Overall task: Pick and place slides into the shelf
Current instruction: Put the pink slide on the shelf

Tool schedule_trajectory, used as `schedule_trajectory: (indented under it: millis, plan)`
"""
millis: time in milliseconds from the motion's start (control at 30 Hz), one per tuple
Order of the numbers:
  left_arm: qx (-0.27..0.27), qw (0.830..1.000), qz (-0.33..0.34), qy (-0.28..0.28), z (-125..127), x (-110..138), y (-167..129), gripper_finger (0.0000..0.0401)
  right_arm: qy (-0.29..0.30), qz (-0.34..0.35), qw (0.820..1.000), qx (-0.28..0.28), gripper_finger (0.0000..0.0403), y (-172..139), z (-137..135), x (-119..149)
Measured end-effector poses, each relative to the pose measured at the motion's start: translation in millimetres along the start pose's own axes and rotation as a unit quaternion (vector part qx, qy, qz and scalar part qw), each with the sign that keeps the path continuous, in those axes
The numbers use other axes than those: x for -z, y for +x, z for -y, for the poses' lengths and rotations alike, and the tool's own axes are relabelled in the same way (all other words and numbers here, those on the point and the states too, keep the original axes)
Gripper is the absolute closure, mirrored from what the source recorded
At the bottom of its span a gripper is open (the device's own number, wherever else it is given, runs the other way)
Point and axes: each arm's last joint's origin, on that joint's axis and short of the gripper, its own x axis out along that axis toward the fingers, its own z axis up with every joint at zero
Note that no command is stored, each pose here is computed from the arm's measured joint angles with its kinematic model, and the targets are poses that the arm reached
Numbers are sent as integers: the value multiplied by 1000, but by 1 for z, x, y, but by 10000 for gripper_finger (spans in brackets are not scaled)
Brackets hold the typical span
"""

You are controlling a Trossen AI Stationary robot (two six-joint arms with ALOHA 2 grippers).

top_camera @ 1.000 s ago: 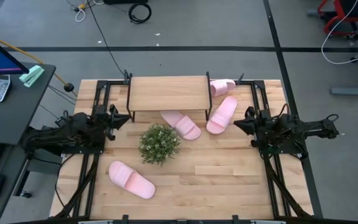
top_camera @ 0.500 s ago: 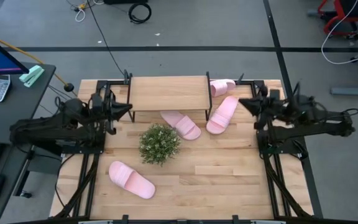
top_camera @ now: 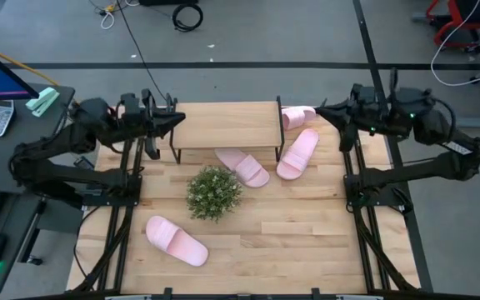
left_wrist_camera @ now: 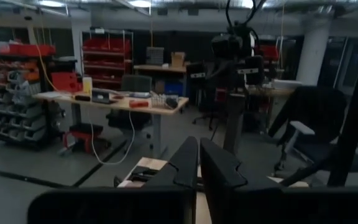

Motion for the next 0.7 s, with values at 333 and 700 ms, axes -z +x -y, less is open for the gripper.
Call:
schedule_trajectory:
  millis: [333,700]
  plan:
    - [-1,1000,-16,2,3,-36,9,372,-13,-8,1000,18,384,12,-5,-32]
    - [-1,998,-29,-47,3,-32,11,382,-22,-9,1000,20,390,14,-4,-32]
